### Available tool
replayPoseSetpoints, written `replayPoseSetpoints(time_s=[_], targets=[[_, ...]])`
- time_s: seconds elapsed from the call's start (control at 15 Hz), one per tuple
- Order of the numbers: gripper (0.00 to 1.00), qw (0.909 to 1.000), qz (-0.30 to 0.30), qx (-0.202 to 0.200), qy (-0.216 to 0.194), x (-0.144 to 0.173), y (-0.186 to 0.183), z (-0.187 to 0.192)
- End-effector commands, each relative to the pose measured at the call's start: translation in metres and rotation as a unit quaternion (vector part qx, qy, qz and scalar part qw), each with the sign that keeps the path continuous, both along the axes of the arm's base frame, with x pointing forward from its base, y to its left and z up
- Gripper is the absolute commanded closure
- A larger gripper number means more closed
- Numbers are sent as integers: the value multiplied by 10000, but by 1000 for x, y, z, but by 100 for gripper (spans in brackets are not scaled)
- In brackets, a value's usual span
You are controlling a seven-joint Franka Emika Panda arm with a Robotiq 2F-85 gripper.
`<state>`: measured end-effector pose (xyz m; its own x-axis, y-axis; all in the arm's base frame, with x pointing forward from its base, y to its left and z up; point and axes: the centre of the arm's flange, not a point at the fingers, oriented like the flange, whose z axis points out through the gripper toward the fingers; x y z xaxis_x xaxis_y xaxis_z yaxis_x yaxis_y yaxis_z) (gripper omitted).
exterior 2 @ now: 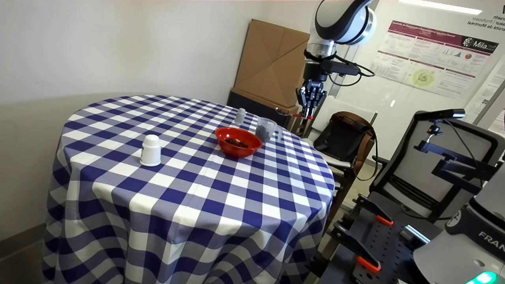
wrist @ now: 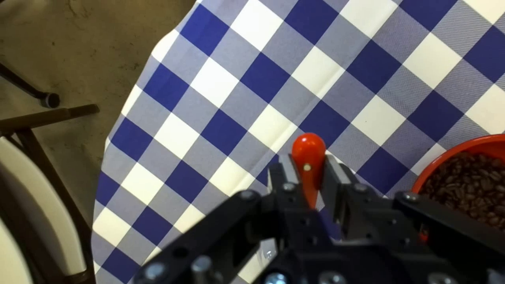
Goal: Scoop some of the contents in the red bowl and put them in the clear jar
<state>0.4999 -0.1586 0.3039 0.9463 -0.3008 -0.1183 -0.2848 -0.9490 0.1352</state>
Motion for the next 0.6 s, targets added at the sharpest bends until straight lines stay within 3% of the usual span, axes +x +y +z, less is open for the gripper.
replayPoseSetpoints(time_s=[0.0,0.53], targets=[[89,9998,-122,85,140,10,-5,-1],[89,9993,-261,180,187,39,-12,6]])
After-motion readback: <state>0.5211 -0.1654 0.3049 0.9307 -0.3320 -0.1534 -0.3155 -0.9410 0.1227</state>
